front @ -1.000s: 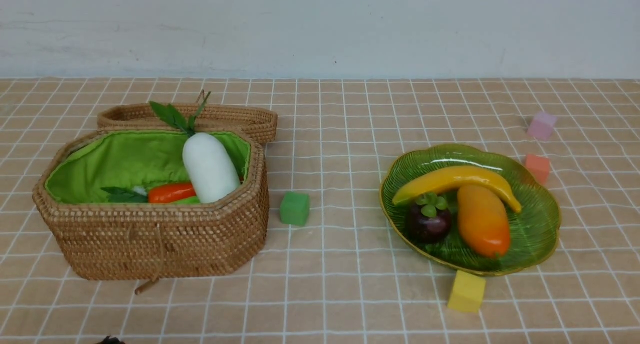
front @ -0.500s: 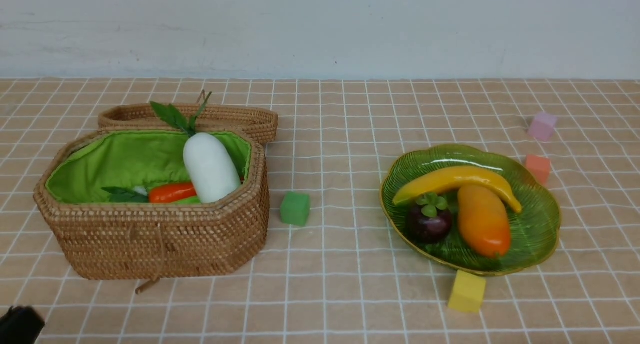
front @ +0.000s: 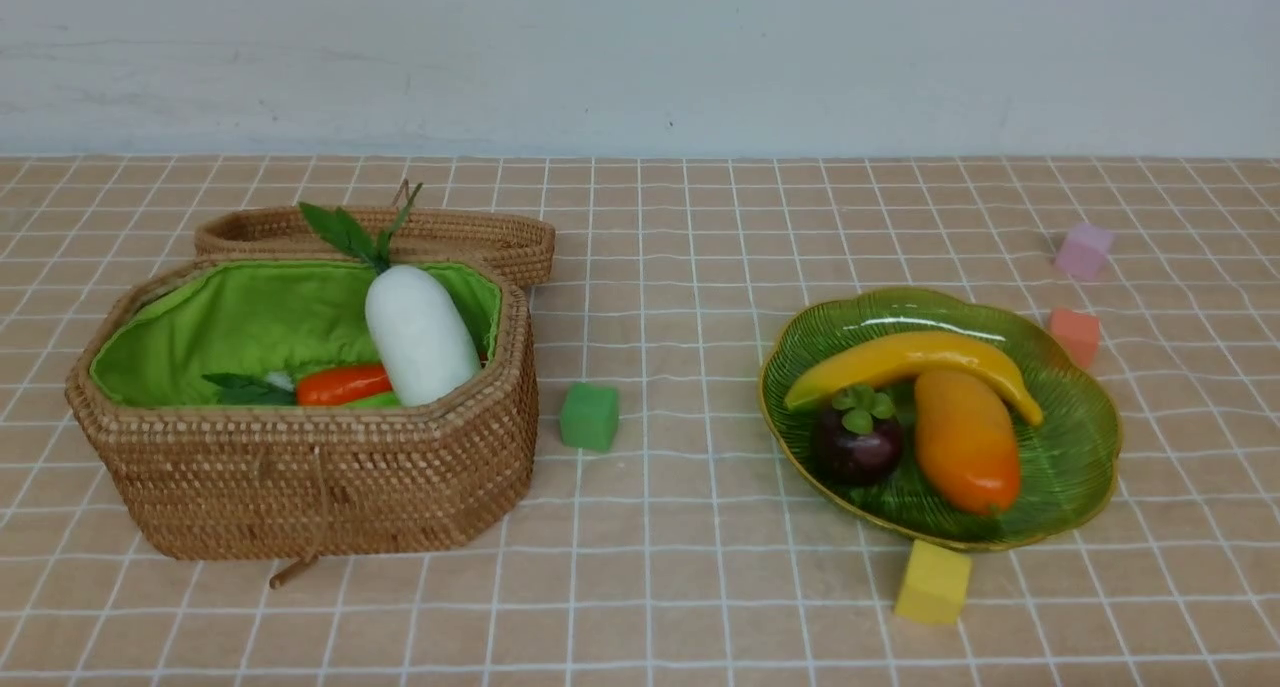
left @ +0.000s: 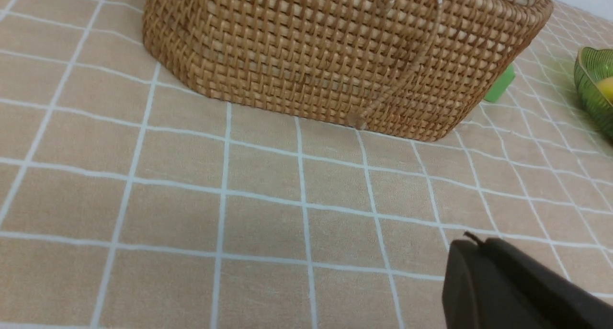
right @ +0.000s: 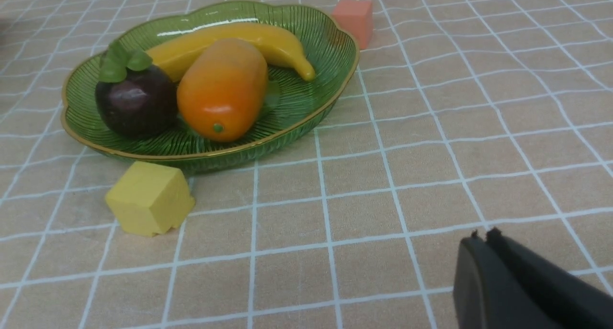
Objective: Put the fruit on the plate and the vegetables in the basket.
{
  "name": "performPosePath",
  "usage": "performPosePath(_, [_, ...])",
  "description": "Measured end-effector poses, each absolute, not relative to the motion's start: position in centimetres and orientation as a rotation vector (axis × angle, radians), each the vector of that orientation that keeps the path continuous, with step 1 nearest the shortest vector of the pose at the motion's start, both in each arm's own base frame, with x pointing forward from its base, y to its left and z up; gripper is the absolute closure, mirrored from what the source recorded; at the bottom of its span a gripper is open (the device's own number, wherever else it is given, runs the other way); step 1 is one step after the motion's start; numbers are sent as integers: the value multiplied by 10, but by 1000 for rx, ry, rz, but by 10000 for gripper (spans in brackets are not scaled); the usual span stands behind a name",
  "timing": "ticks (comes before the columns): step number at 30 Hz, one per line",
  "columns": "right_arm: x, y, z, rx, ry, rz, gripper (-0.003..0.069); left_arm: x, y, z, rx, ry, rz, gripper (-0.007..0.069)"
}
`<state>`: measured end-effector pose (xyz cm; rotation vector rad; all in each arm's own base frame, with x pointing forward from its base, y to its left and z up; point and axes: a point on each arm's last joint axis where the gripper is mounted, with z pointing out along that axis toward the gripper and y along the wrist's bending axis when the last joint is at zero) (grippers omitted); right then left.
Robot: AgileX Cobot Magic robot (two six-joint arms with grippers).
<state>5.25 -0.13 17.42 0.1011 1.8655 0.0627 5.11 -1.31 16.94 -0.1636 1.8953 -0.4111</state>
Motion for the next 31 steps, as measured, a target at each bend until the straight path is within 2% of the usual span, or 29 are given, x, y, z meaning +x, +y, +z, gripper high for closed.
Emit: performPosePath(31, [52, -1, 174, 101, 1866, 63, 610, 51, -13, 169, -168, 1896, -414, 627])
